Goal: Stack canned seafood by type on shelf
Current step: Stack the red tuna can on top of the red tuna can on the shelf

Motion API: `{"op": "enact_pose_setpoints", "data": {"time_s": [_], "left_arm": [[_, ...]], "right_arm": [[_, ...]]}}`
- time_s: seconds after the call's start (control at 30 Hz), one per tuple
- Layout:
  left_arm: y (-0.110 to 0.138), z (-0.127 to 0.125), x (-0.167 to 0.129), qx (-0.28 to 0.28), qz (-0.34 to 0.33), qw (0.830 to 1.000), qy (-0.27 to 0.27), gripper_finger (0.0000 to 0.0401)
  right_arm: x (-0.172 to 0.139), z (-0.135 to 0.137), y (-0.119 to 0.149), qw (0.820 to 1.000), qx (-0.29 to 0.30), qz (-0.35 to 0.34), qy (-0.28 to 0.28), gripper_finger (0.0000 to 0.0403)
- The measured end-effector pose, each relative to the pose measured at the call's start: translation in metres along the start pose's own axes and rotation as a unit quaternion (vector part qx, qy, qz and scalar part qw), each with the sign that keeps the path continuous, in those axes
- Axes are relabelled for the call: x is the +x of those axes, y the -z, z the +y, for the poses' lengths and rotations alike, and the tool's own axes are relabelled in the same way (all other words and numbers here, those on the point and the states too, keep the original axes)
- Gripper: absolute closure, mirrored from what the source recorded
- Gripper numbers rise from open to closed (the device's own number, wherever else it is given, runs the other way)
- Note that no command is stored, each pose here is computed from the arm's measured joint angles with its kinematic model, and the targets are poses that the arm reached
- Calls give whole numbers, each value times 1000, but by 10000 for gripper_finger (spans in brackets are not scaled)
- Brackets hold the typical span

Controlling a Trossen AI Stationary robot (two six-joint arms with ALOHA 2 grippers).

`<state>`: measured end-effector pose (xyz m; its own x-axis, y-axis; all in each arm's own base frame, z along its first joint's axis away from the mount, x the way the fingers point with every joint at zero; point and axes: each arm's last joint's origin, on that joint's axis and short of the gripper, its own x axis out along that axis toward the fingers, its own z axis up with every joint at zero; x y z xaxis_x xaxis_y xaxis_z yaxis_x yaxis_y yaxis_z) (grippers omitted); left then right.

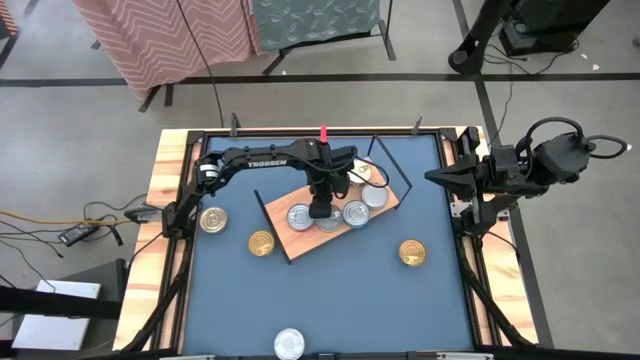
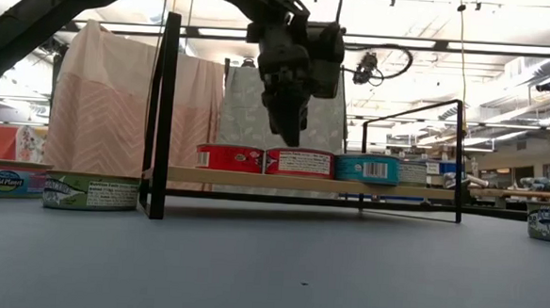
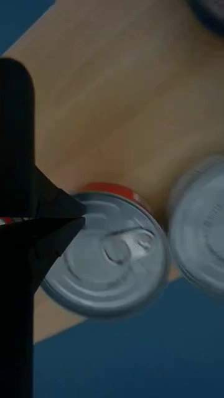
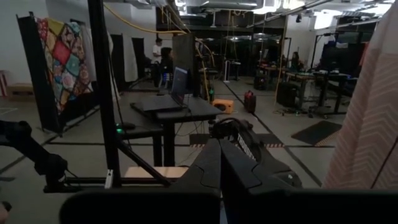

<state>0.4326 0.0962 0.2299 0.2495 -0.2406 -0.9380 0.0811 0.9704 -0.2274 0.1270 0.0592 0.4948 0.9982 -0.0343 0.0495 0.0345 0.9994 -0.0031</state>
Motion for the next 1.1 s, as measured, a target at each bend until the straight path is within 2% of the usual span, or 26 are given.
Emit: {"op": "enact_pose_setpoints", "data": {"time_s": [0.4,0.7,1.1], "left_arm": [[4,6,9,-3,-7,1000,3,401],[9,22,4,-5,-19,999,41,401],[14,38,0,-2,-34,998,56,401]], "right_arm": [[0,0,-1,1000,-6,-6,0,397],[0,0,-1,1000,-6,-5,0,397],[1,0,-1,1000,-7,-4,11,397]]}}
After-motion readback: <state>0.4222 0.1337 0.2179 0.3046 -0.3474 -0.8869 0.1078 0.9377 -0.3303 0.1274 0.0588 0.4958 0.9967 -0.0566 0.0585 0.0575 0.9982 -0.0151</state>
